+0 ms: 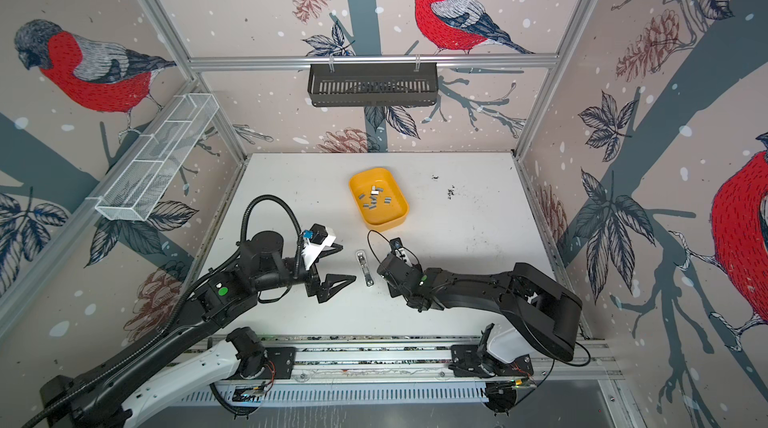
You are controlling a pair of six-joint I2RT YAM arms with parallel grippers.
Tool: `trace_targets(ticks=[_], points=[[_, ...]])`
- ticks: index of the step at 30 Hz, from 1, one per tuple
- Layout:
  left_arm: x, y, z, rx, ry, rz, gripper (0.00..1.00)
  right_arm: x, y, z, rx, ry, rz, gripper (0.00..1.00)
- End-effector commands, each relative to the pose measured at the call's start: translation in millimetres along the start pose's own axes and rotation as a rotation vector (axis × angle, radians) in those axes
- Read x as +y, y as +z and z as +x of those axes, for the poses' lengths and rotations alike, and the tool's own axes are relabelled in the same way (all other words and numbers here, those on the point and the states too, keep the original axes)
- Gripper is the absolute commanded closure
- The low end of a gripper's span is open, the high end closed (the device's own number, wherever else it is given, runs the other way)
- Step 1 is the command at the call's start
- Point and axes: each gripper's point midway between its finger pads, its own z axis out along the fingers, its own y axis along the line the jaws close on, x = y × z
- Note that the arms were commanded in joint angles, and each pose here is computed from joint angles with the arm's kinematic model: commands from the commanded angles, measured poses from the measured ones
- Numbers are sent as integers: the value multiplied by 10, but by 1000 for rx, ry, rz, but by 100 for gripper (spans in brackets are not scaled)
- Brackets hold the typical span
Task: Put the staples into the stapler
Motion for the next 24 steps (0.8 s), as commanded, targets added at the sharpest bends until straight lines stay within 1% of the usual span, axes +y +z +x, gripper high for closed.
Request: trace_targets(ticks=[1,9,15,24], points=[[2,-2,-42,-15,21,-3,1,-25,-39,-24,-8,16,2,69],[7,0,-39,-14,21,-5,1,-36,-88,-124,-27,59,-45,70],[9,0,-42,-15,19,-6,1,-40,-48,-167,-8,79,-78,70],[12,12,-37,-11,19,-4,1,-48,52,-171,28,82,-83,70]])
